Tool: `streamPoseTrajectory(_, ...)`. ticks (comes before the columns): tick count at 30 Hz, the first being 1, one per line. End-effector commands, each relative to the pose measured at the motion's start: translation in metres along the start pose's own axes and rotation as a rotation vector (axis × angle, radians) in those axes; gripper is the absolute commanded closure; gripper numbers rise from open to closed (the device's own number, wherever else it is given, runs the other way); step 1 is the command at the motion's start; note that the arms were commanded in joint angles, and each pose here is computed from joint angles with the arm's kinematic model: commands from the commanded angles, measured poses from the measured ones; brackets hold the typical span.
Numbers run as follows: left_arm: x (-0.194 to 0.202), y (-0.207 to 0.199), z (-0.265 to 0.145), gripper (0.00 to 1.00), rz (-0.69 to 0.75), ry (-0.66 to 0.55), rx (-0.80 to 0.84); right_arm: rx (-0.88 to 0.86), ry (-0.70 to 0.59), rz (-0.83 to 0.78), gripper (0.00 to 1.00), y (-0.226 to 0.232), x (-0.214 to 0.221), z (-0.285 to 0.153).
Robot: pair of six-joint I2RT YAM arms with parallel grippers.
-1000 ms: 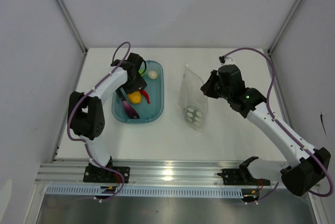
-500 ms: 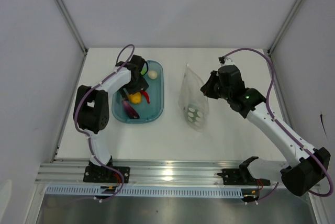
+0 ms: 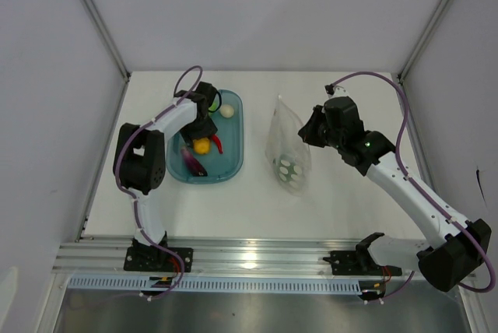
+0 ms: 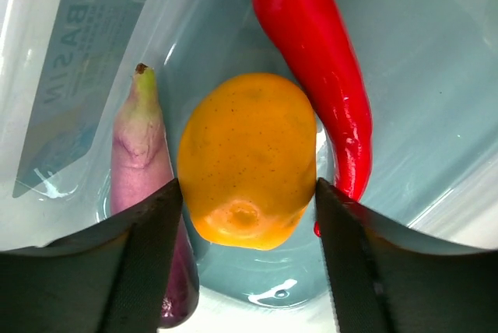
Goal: Place the food in the zip-top bag and seal the zipper
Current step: Pick up the fake fruit from the bin.
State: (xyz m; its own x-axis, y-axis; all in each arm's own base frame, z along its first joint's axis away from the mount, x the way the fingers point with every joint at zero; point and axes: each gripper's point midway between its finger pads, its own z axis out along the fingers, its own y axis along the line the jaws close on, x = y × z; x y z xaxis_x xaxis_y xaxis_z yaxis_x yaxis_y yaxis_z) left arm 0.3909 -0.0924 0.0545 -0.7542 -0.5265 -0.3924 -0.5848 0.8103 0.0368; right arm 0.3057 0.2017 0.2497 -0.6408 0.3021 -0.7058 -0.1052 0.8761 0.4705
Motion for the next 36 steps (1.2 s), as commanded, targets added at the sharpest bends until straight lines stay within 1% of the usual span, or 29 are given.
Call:
streamPoseTrajectory(1,-0.014,0.002,-0.002,0.33,0.004,-0.039,-0.013,-0.019,-0.034,-0.007,1.0,0.005,-0.011,-0.009)
streamPoseTrajectory(2,-0.015,0.001,-0.002,0.39,0.008,-0.041,-0.009,-0.023,-0.035,-0.006,1.0,0.006,-0.011,-0.01)
streamPoseTrajectory(4,-0.016,0.002,-0.002,0.41,0.015,-0.046,-0.008,-0.021,-0.034,-0.008,1.0,0.005,-0.011,-0.01)
streamPoseTrajectory(5,-0.016,0.0,-0.002,0.48,0.015,-0.051,0.002,-0.021,-0.038,-0.006,1.0,0.005,-0.012,-0.01)
streamPoseTrajectory(7,-0.015,-0.001,-0.001,0.49,0.026,-0.05,0.015,-0.022,-0.037,-0.006,1.0,0.005,-0.011,-0.011)
streamPoseTrajectory(8,-0.015,-0.001,-0.001,0.51,0.028,-0.049,0.014,-0.021,-0.04,-0.005,1.0,0.005,-0.012,-0.011)
streamPoseTrajectory(10,-0.015,-0.004,-0.001,0.62,0.036,-0.05,0.027,-0.025,-0.043,-0.003,1.0,0.006,-0.013,-0.012)
streamPoseTrajectory(11,-0.015,-0.004,-0.001,0.71,0.037,-0.048,0.033,-0.021,-0.04,-0.004,1.0,0.005,-0.012,-0.012)
streamPoseTrajectory(12,-0.016,-0.005,-0.001,0.77,0.037,-0.053,0.039,-0.024,-0.044,-0.004,1.0,0.006,-0.013,-0.012)
streamPoseTrajectory(13,-0.019,-0.006,-0.006,0.89,0.04,-0.067,0.054,-0.019,-0.043,-0.004,1.0,0.005,-0.013,-0.012)
streamPoseTrajectory(15,-0.023,-0.006,-0.014,0.99,0.037,-0.084,0.066,-0.019,-0.043,-0.004,1.0,0.005,-0.012,-0.012)
streamPoseTrajectory(18,-0.038,-0.005,-0.04,1.0,0.04,-0.151,0.098,-0.016,-0.041,-0.003,1.0,0.004,-0.012,-0.011)
streamPoseTrajectory(20,-0.047,-0.008,-0.071,0.99,0.039,-0.19,0.144,-0.014,-0.036,-0.003,1.0,0.004,-0.011,-0.009)
streamPoseTrajectory(22,-0.05,-0.015,-0.098,0.99,0.068,-0.231,0.208,-0.015,-0.031,-0.004,1.0,0.004,-0.01,-0.006)
streamPoseTrajectory(23,-0.058,-0.018,-0.124,0.99,0.064,-0.278,0.274,-0.017,-0.03,-0.003,1.0,0.006,-0.011,-0.005)
streamPoseTrajectory(24,-0.054,-0.023,-0.139,0.99,0.098,-0.292,0.323,-0.016,-0.031,-0.007,1.0,0.006,-0.011,-0.005)
streamPoseTrajectory(26,-0.055,-0.032,-0.169,0.99,0.117,-0.338,0.425,-0.008,-0.031,-0.011,1.0,0.007,-0.012,-0.003)
streamPoseTrajectory(27,-0.049,-0.037,-0.2,0.99,0.15,-0.343,0.541,-0.001,-0.03,-0.018,1.0,0.006,-0.012,-0.002)
streamPoseTrajectory(29,-0.035,-0.049,-0.234,0.99,0.194,-0.34,0.703,0.026,-0.046,-0.04,1.0,0.007,-0.015,-0.002)
streamPoseTrajectory(30,-0.031,-0.053,-0.259,1.0,0.192,-0.361,0.81,0.041,-0.048,-0.053,1.0,0.007,-0.015,-0.001)
streamPoseTrajectory(31,-0.016,-0.06,-0.281,1.0,0.215,-0.32,0.919,0.043,-0.047,-0.074,1.0,0.011,-0.014,-0.004)
streamPoseTrajectory(33,-0.008,-0.064,-0.311,0.99,0.188,-0.304,1.033,0.075,-0.056,-0.092,1.0,0.009,-0.016,-0.002)
streamPoseTrajectory(34,0.007,-0.07,-0.327,0.99,0.219,-0.26,1.111,0.078,-0.06,-0.1,1.0,0.011,-0.016,-0.003)
streamPoseTrajectory(36,0.02,-0.078,-0.342,0.99,0.214,-0.189,1.19,0.08,-0.065,-0.114,1.0,0.015,-0.015,-0.005)
